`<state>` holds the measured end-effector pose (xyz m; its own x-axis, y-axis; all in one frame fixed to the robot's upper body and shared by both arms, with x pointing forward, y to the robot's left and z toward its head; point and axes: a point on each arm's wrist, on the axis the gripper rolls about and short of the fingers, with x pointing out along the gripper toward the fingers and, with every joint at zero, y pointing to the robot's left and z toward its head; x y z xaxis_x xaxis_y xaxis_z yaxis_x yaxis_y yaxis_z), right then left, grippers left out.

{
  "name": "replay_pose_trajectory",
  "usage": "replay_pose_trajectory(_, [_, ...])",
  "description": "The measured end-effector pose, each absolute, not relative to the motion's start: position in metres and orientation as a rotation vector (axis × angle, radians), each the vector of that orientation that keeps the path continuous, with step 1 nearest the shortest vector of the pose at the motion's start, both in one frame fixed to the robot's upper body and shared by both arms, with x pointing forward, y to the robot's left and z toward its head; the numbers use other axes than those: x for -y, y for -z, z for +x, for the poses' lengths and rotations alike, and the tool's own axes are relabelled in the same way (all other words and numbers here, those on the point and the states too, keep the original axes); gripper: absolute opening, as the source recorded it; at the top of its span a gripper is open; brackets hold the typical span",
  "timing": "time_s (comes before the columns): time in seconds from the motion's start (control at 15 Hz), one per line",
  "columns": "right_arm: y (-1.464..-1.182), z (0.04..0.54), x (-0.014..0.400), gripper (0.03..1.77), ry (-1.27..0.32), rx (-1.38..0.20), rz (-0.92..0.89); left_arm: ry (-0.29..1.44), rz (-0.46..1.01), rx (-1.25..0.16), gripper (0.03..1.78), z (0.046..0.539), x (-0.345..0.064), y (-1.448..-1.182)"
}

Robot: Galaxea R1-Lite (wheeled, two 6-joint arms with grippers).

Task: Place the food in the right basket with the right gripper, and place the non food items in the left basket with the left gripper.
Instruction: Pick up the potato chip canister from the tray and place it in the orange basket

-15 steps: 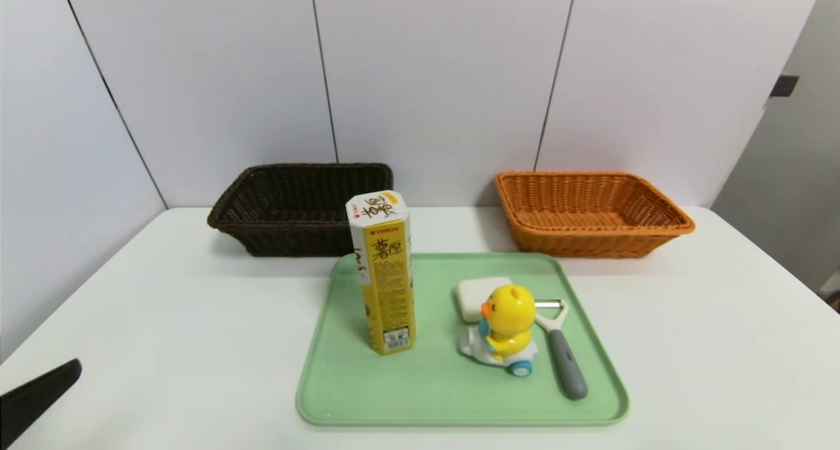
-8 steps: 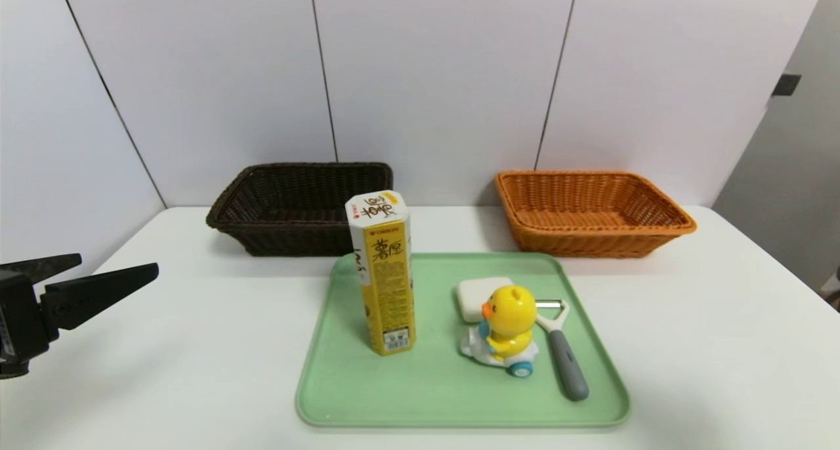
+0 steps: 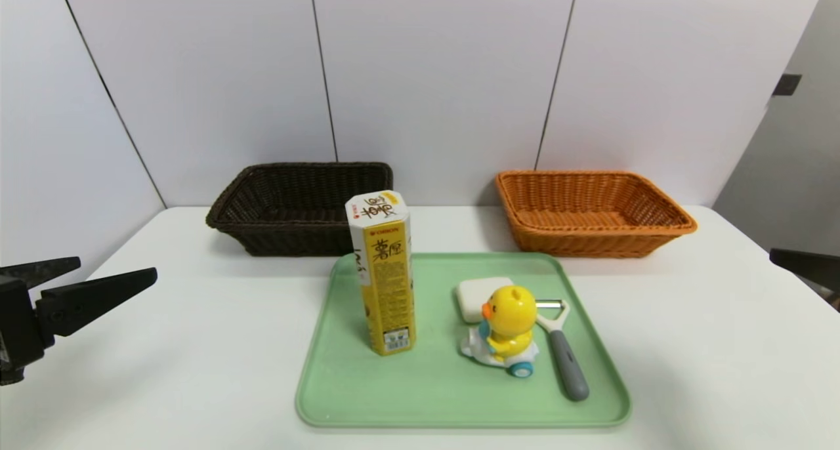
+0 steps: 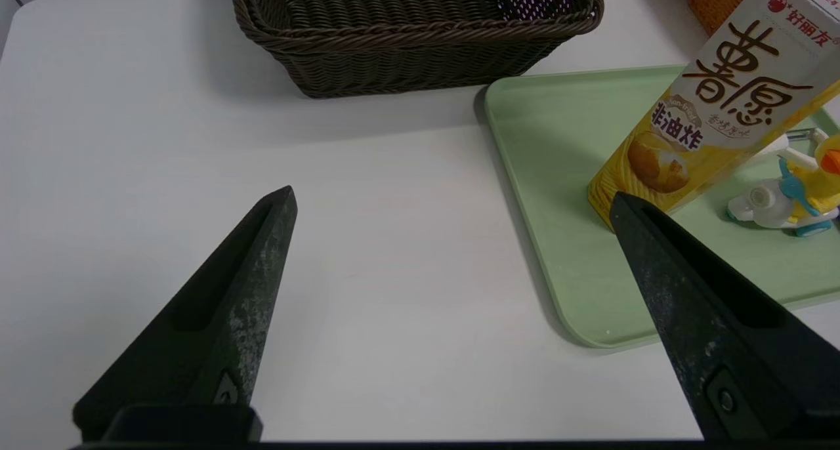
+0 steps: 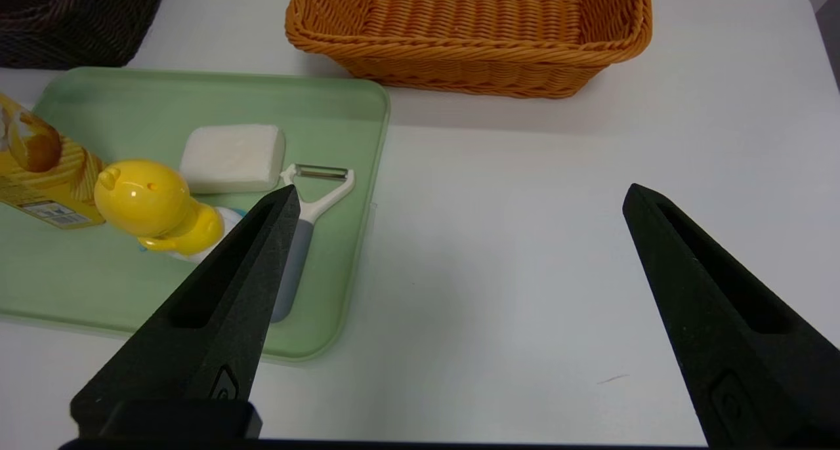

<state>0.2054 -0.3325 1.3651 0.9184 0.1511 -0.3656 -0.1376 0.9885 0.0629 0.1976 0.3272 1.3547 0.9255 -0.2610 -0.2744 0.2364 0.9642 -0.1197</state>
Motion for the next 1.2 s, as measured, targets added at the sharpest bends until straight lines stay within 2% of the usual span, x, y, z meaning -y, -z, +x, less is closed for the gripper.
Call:
replay_pose_trajectory(0.4, [-1.37, 0.21, 0.331, 1.7, -0.165, -0.363, 0.033, 0.286, -0.084, -0.299, 1.69, 0.187, -0.326, -1.351])
replay_pose_trajectory(0.67, [-1.385, 0.223, 0.327, 1.7, -0.186, -0.343, 0.028, 0.312, -0.01, -0.306, 1.69, 0.179, -0.326, -1.343])
replay_pose_trajectory(1.2, [-1.416, 0.285, 0.281, 1.7, -0.392, -0.368, -0.007, 0.326, -0.005, -0.3, 1.69, 0.178, -0.326, -1.342])
